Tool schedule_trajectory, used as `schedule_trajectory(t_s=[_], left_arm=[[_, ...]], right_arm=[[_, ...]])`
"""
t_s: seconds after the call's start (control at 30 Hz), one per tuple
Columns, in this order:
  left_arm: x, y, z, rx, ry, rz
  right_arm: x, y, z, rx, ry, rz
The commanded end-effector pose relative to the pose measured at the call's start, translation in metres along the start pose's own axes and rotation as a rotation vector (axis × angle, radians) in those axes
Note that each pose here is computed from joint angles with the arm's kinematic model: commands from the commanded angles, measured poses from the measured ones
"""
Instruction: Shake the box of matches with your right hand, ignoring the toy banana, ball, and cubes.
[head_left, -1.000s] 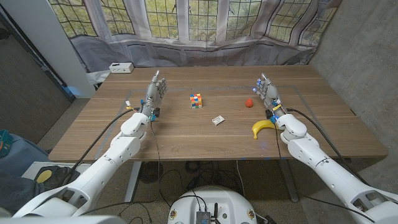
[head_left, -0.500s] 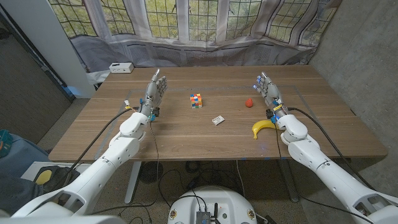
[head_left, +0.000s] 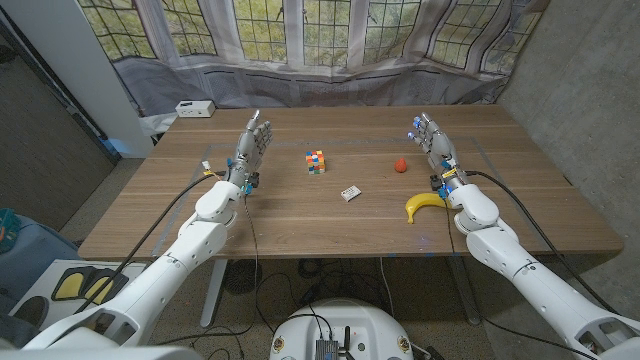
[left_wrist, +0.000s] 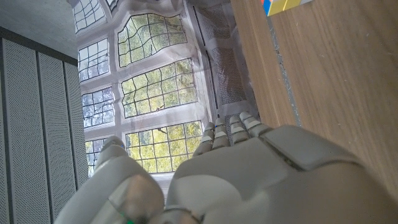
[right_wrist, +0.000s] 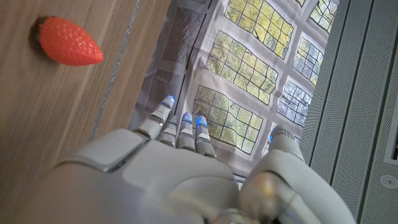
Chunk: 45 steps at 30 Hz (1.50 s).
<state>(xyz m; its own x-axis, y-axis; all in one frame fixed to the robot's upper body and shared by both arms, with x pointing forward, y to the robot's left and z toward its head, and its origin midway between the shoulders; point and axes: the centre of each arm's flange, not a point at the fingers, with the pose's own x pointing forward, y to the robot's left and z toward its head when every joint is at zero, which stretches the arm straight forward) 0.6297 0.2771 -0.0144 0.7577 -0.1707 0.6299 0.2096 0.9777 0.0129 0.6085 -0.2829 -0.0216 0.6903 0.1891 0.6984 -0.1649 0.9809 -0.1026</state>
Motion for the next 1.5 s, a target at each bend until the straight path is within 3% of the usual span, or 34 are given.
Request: schedule_trajectory(t_s=[0.03, 0.37, 0.67, 0.87, 1.23, 1.5], left_arm=[[-0.006, -0.011, 0.002, 0.046, 0.036, 0.001], [-0.011, -0.016, 0.001, 0.028, -0.004, 0.001], [-0.018, -0.015, 0.016, 0.018, 0.004, -0.04], [-0.015, -0.012, 0.03, 0.078, 0.013, -0.089], [-0.013, -0.009, 0.033, 0.052, -0.04, -0.086], [-0.018, -0.008, 0.034, 0.053, -0.064, -0.079]], right_arm=[[-0.004, -0.008, 0.009, -0.036, -0.037, 0.029], [-0.004, -0.007, 0.013, -0.045, -0.06, 0.086], [-0.007, 0.005, 0.025, -0.077, -0.105, 0.081], [-0.005, 0.014, 0.031, -0.113, -0.152, 0.09], [-0.008, 0.023, 0.042, -0.187, -0.178, 0.105], [-0.008, 0.026, 0.054, -0.258, -0.202, 0.116]])
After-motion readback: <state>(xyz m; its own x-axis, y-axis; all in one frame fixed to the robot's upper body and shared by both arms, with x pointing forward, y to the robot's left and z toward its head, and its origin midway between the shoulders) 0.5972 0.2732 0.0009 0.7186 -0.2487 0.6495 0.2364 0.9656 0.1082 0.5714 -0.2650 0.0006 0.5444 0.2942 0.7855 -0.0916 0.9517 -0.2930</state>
